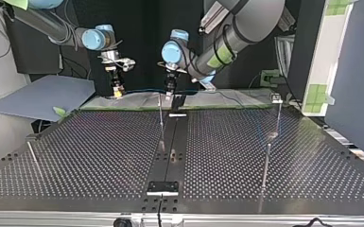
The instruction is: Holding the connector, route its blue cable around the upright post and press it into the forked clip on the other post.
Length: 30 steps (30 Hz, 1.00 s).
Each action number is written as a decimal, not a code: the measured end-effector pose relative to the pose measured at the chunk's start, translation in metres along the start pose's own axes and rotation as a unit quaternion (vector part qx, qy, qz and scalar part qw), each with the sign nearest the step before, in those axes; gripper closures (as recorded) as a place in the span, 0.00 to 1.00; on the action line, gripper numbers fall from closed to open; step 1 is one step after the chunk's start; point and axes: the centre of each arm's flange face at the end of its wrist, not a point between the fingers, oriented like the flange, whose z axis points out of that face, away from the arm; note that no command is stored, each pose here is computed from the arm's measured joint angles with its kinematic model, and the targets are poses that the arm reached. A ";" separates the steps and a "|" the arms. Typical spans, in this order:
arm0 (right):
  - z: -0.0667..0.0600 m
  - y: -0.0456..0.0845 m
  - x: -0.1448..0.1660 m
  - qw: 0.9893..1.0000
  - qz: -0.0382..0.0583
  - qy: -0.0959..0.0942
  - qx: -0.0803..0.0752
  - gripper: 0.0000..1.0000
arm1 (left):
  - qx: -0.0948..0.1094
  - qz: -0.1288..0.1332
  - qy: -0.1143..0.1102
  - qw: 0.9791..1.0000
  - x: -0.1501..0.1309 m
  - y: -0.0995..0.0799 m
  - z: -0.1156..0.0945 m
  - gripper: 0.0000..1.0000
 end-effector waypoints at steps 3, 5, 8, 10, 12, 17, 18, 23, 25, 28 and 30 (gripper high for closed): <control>0.000 0.002 0.000 1.000 0.001 0.000 0.001 0.69 | -0.001 -0.003 -0.006 1.000 -0.003 -0.007 -0.001 0.01; 0.000 0.003 0.000 1.000 0.001 -0.001 0.001 0.69 | -0.003 -0.004 -0.009 1.000 -0.005 -0.010 -0.001 0.01; 0.000 0.004 0.000 1.000 0.001 -0.001 0.000 0.69 | -0.009 -0.005 -0.011 1.000 -0.006 -0.012 -0.001 0.01; 0.000 0.004 0.000 1.000 0.002 -0.001 0.000 0.69 | -0.016 -0.003 -0.009 1.000 -0.005 -0.011 -0.002 0.01; 0.000 0.004 0.000 1.000 0.002 -0.002 0.000 0.69 | -0.023 0.000 -0.007 1.000 -0.005 -0.010 -0.003 0.01; 0.000 0.005 0.000 1.000 0.001 -0.002 -0.001 0.69 | -0.043 0.009 -0.003 0.999 -0.003 -0.005 -0.005 0.01; -0.001 0.005 0.000 1.000 0.001 -0.002 -0.001 0.69 | -0.045 0.010 -0.002 0.999 -0.002 -0.005 -0.005 0.01; -0.001 0.005 -0.001 1.000 0.001 -0.004 -0.001 0.69 | -0.047 0.017 0.008 0.999 0.012 -0.003 -0.004 0.01; -0.001 0.005 -0.001 1.000 0.000 -0.004 0.001 0.69 | -0.047 0.019 0.012 0.999 0.018 -0.003 -0.002 0.01; -0.001 0.004 -0.001 1.000 0.000 -0.004 0.004 0.69 | -0.046 0.019 0.014 0.999 0.023 -0.003 0.000 0.01; -0.001 0.004 -0.001 1.000 0.000 -0.005 0.006 0.69 | -0.045 0.020 0.014 0.999 0.023 -0.003 0.001 0.01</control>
